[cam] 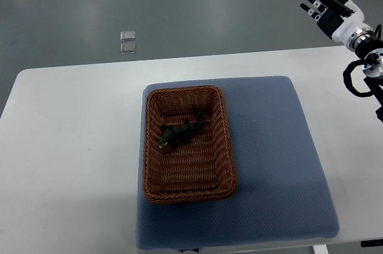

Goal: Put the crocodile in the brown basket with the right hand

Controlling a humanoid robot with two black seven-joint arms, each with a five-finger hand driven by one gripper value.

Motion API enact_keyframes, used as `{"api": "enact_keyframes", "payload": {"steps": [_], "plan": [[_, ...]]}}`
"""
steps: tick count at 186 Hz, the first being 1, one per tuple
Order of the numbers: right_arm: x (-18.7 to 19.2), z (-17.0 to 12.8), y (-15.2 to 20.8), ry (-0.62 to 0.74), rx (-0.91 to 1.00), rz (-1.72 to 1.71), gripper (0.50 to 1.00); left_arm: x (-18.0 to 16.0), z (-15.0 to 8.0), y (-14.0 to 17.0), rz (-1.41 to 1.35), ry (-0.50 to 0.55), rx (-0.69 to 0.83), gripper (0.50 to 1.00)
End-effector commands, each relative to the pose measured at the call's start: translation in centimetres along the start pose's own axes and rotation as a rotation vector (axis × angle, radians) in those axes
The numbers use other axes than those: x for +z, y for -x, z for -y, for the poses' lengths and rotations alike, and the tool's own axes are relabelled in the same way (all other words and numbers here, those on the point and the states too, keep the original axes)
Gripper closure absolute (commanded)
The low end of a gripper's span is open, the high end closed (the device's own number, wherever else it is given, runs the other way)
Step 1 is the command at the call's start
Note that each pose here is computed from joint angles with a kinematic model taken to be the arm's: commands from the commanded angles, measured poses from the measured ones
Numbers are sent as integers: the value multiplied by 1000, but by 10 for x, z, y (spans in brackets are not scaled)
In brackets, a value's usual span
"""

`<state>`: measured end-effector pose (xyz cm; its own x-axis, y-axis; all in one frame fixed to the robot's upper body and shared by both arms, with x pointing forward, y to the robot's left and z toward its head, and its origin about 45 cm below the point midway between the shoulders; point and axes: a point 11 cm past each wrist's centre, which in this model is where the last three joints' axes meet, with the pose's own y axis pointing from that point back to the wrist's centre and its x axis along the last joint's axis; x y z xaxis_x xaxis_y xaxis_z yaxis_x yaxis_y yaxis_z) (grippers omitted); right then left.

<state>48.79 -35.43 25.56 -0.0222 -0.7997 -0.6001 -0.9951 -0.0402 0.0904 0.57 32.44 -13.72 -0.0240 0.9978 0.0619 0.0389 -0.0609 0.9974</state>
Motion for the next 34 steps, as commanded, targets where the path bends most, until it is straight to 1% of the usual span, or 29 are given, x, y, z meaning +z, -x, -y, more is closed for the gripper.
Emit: {"api": "enact_keyframes", "payload": {"steps": [1,34], "plan": [[16,-5,-15,3,41,111,579,0,0,0,0,0,1,500],[37,-6,-12,14,42,148,576,0,0,0,0,0,1,500]]}}
